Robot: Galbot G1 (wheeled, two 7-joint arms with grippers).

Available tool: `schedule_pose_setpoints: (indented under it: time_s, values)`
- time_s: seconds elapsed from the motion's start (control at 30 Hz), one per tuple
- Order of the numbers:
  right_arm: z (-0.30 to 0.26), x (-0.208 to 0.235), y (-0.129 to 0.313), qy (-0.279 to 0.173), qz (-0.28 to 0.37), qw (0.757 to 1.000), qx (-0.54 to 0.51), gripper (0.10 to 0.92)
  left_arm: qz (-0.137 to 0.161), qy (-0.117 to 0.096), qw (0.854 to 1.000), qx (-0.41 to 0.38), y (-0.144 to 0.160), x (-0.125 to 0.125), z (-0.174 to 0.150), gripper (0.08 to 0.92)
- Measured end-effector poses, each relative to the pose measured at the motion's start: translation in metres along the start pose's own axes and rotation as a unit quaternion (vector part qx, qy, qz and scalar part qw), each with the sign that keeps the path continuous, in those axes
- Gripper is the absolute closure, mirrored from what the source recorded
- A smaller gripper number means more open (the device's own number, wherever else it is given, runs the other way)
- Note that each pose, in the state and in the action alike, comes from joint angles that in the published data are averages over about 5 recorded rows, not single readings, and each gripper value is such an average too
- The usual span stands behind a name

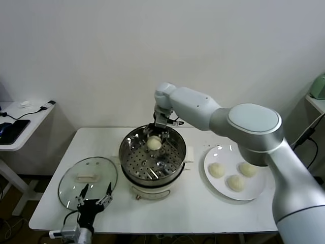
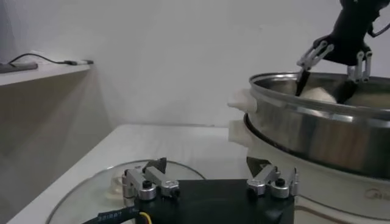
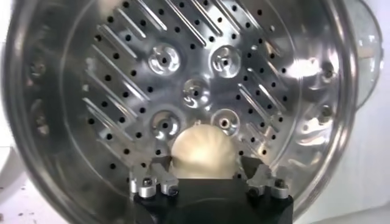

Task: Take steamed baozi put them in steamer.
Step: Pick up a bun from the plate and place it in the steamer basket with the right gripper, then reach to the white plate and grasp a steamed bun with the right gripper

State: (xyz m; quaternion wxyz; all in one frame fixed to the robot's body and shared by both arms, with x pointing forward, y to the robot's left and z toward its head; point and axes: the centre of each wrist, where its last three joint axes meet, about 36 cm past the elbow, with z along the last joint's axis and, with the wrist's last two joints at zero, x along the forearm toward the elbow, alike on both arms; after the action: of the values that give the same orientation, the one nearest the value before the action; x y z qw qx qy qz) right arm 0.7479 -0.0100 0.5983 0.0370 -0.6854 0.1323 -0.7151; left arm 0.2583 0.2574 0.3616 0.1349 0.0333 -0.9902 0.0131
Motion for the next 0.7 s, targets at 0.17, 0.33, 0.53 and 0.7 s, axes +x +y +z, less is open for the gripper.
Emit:
schedule_pose_setpoints:
  time_s: [0.17, 0.33, 0.53, 0.7]
  values:
    - [0.003, 0.028, 0.003, -0.004, -0.004, 1.0, -0.012, 0.199, 0.0, -0.003, 1.0, 0.001, 0.0, 0.003, -0.001, 0.177]
    - [0.01, 0.073, 0.021, -0.005, -0.009, 0.999, -0.053, 0.2, 0.001, -0.007, 1.0, 0.003, -0.002, 0.006, -0.003, 0.177]
    - [0.016, 0.136, 0.081, 0.015, -0.008, 0.986, -0.167, 0.199, 0.001, -0.011, 1.0, 0.006, -0.005, 0.01, -0.005, 0.177]
    - [0.012, 0.168, 0.16, 0.046, -0.007, 0.954, -0.297, 0.2, 0.001, -0.015, 1.0, 0.006, -0.005, 0.01, -0.007, 0.177]
